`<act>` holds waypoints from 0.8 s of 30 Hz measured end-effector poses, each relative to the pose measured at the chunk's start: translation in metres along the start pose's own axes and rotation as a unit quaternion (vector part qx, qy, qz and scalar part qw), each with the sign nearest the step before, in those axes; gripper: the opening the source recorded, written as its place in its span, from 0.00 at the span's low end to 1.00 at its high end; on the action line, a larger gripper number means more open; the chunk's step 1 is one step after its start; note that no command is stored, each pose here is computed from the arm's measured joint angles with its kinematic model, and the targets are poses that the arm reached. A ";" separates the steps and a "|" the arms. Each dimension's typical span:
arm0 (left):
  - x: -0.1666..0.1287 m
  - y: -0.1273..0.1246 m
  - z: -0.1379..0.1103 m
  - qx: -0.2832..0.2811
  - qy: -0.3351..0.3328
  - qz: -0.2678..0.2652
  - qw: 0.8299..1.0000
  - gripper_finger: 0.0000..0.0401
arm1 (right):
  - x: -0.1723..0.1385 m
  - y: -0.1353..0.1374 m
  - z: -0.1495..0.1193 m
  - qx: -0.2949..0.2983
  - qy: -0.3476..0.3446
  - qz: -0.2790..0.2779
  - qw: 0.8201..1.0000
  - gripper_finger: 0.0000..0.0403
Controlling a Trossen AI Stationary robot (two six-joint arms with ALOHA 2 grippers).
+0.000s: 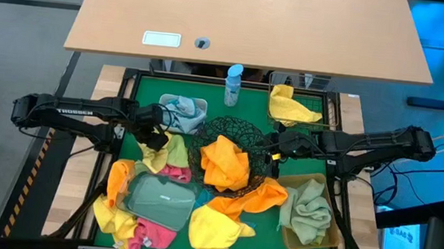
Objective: Sort microfiber towel by color & place in baskets
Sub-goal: Put the yellow microfiber towel into the square wire basket
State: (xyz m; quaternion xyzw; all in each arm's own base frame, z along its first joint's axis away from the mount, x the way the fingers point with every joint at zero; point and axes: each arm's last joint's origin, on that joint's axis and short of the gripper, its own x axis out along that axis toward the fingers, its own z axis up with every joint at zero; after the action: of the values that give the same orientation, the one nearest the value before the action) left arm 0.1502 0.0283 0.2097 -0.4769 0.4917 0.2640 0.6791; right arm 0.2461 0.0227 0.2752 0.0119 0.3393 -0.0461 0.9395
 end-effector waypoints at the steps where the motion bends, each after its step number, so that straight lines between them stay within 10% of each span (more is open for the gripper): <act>1: 0.000 0.000 0.000 0.000 0.000 -0.001 1.000 0.29 | 0.000 0.000 0.000 0.000 0.000 0.000 1.000 0.45; 24: 0.003 -0.008 -0.013 0.122 -0.012 0.023 0.992 0.29 | 0.000 0.000 0.000 0.000 0.000 0.000 1.000 0.45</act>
State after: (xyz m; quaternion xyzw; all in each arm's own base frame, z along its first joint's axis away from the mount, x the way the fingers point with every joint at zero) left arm 0.1521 0.0126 0.2092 -0.3754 0.5228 0.2235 0.7320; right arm 0.2461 0.0227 0.2751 0.0119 0.3395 -0.0460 0.9394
